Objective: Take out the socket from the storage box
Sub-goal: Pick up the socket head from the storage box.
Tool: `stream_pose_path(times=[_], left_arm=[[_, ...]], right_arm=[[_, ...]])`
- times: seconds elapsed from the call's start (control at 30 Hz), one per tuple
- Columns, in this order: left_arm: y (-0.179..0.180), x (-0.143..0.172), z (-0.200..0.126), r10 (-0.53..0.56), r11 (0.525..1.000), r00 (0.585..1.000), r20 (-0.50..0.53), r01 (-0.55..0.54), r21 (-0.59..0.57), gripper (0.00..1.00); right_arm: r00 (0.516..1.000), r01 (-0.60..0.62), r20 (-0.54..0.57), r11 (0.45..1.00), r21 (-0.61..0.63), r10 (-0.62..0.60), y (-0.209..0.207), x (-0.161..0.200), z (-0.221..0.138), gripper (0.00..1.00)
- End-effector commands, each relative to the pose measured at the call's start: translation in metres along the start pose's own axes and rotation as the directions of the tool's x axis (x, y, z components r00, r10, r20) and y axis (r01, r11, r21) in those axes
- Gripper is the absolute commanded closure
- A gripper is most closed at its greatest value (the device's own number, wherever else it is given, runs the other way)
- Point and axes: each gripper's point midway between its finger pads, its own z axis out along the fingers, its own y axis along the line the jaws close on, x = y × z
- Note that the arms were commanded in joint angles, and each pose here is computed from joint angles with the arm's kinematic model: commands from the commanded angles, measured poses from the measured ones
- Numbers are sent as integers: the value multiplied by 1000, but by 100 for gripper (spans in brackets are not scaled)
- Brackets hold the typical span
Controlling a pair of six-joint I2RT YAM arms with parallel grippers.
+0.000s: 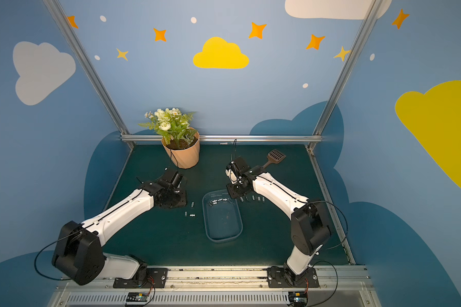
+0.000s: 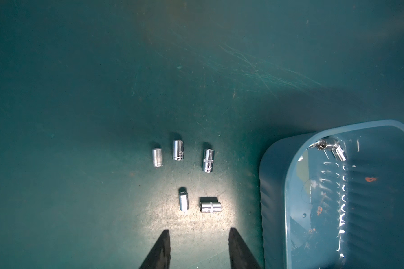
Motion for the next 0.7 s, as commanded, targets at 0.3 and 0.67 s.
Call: stream_pose_path(times=[0.3,0.67], left_arm=[[6,4,-1,-32,999,999,22,32,1,56],[7,8,1,-38,999,999,13,37,7,56]], right_arm=[[999,36,-20,999,26,-35,32,-13,43,74],[994,53,-97,998,37,-49,47,-10,88,70]])
